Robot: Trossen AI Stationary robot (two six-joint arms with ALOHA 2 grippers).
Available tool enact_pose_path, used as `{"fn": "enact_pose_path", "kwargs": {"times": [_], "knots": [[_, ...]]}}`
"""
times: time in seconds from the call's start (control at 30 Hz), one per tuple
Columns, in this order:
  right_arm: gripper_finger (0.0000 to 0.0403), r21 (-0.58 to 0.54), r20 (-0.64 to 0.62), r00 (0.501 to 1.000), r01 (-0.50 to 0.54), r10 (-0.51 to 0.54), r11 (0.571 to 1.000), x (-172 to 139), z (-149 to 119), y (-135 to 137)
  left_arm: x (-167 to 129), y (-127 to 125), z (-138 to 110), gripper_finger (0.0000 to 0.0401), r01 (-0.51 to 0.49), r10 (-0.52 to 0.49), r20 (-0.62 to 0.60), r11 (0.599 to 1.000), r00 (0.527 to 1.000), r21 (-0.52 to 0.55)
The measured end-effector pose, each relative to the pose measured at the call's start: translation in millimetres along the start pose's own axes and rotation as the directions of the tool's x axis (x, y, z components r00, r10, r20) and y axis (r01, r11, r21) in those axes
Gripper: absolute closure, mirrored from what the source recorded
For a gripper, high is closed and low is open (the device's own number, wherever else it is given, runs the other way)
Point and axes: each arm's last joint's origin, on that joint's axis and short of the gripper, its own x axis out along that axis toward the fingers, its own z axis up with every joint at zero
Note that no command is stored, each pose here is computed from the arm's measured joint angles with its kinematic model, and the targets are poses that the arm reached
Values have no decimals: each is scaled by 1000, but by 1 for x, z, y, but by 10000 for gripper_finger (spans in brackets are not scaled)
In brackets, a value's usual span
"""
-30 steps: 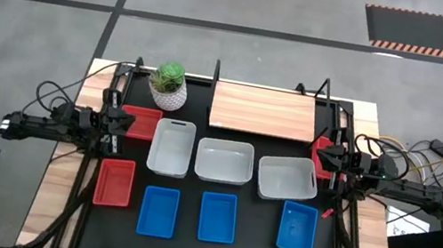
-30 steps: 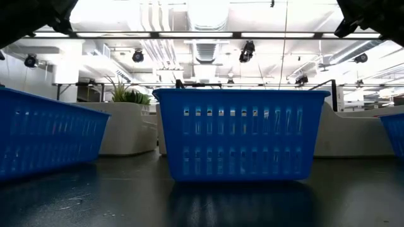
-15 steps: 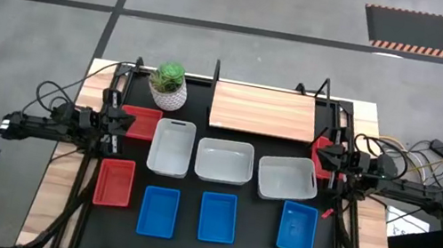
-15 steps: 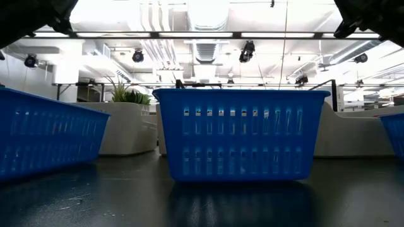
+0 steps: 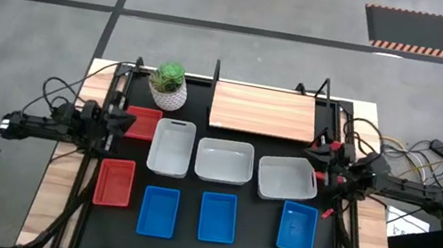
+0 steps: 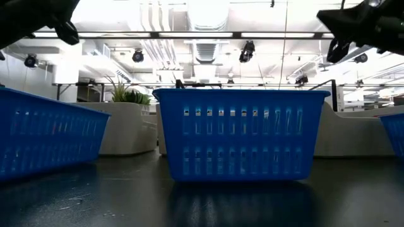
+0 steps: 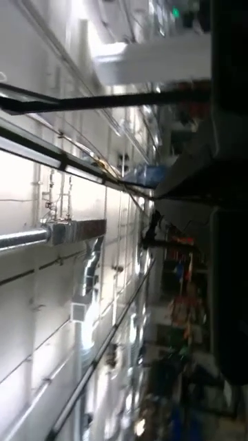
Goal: Stack baskets on shelf by color
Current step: Put the middle white bin on the shelf
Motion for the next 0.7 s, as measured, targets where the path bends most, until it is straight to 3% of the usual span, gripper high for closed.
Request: {"fn": "enact_pose_path", "kwargs": {"times": [0.13,0.47,0.7], "knots": [[394,11,-61,998,13,-12,1000,0,-6,-1,1,1,-9,400,-5,2,-56,999,998,-46],[394,12,-64,998,13,-12,1000,0,-6,-1,8,1,-25,400,-17,9,-145,998,989,-56],[394,-8,30,1000,10,-10,1000,1,3,0,13,1,-27,400,-13,8,-133,999,991,-39]]}}
